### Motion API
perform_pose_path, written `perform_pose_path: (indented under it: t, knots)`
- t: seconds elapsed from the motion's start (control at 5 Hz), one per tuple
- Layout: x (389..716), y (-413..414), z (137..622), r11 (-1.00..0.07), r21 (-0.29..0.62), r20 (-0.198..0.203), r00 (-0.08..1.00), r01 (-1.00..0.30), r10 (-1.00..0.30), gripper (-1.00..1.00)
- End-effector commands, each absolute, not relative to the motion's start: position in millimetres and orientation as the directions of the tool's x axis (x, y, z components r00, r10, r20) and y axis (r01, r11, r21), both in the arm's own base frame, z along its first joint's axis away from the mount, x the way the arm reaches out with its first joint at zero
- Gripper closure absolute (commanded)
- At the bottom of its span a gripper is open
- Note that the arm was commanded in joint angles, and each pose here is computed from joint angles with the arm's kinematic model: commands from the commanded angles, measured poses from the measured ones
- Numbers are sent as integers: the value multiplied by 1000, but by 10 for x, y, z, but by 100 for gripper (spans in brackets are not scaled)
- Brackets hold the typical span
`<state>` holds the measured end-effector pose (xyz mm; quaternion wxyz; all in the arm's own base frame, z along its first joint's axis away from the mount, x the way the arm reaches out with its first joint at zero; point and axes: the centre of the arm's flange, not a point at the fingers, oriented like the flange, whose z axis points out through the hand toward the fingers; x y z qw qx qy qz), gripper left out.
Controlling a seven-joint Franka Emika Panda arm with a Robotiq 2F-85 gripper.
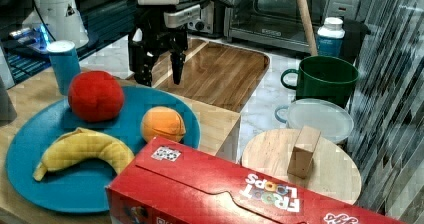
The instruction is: Open the drawer.
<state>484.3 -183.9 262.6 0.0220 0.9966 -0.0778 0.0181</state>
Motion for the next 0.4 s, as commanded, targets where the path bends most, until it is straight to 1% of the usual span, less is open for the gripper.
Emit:
perform_pose_path:
  t: [0.2,0.4]
  knots:
    - [5053,-909,2592,-986,30,122,979,-167,-162,-100]
    - [5091,-699,2454,-989,54,140,982,-139,-130,-100]
